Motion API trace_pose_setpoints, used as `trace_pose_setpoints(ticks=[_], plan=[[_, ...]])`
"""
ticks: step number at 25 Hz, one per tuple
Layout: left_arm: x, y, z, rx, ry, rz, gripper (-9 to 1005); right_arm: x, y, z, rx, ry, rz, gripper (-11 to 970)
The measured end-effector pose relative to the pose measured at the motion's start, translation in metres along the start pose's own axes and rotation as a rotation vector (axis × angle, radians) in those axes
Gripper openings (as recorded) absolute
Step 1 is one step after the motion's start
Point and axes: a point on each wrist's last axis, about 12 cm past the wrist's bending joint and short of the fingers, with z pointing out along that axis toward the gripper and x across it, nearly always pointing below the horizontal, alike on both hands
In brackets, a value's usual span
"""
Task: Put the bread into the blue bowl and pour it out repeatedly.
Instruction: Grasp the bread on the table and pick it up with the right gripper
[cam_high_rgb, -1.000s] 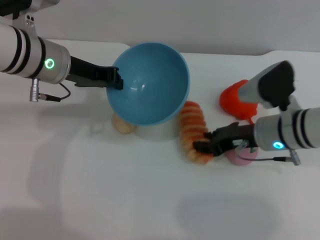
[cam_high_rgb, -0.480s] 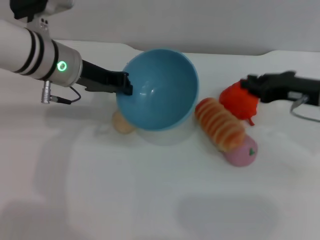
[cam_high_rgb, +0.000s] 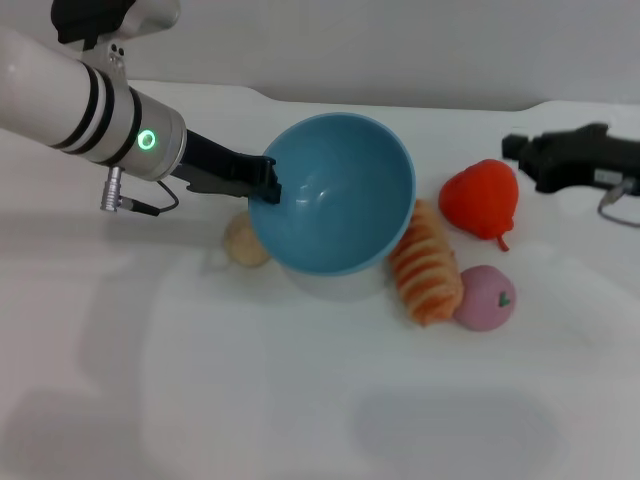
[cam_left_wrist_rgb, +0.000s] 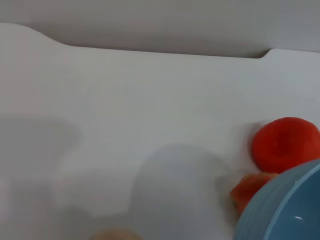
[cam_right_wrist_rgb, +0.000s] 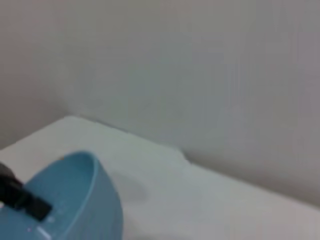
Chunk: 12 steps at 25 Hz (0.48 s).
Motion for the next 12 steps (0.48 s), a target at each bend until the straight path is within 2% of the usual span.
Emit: trace_pose_setpoints(ticks=[6, 10, 12], plan=[[-0.003, -0.004, 0.001, 0.006, -0.006, 0.007, 19, 0.027, 0.001, 0.016, -0.034, 0.094, 0.128, 13], [-0.007, -0.007, 0.001, 0.006, -0.013, 0.018, 19, 0.028, 0.006, 0.027, -0.059, 0.135, 0.226, 204], [-0.009, -0.009, 0.002, 0.007, -0.015, 0.025, 19, 0.028, 0.007, 0.029, -0.063, 0.146, 0.248, 257]])
